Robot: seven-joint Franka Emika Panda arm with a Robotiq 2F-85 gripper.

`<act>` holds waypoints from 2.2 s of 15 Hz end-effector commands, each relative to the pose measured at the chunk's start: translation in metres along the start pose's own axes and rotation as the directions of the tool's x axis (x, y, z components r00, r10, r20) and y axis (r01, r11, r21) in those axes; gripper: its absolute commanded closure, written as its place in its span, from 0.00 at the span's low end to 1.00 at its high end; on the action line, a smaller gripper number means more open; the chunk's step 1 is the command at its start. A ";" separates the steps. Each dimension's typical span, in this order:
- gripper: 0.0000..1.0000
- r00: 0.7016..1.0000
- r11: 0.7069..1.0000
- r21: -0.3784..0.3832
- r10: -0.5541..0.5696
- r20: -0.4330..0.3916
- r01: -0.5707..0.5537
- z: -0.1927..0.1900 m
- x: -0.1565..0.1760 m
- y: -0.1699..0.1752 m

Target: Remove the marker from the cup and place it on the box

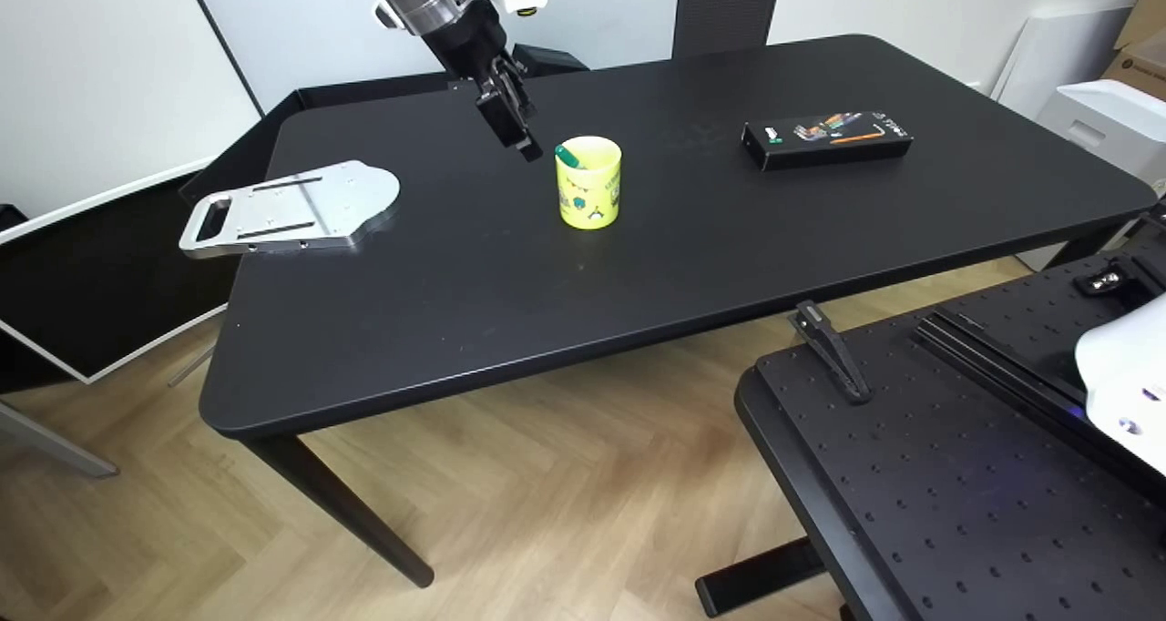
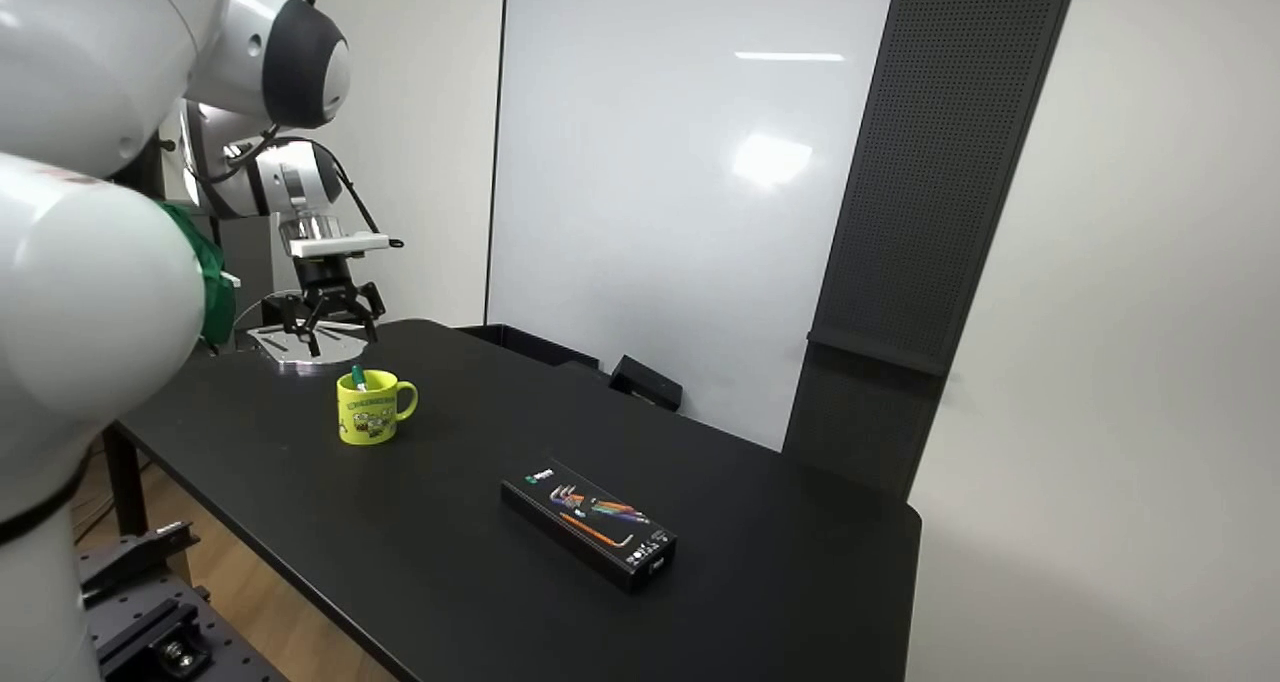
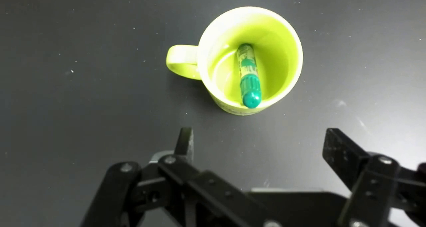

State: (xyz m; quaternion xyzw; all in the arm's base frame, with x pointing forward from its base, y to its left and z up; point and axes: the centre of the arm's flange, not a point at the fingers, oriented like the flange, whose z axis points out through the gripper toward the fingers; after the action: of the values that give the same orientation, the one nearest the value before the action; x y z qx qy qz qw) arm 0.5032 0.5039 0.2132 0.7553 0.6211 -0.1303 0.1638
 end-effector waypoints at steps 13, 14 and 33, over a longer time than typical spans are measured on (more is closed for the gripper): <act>0.00 1.000 0.997 0.081 0.010 0.018 -0.011 0.014 -0.017 0.003; 0.00 1.000 0.996 0.087 0.013 0.020 -0.014 0.016 -0.018 0.004; 0.81 0.999 0.989 0.138 0.042 0.030 -0.046 0.017 -0.026 0.006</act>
State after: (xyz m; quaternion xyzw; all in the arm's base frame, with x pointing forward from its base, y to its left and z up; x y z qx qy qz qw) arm 0.5082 0.4795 0.1952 0.7708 0.5997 -0.1756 0.1241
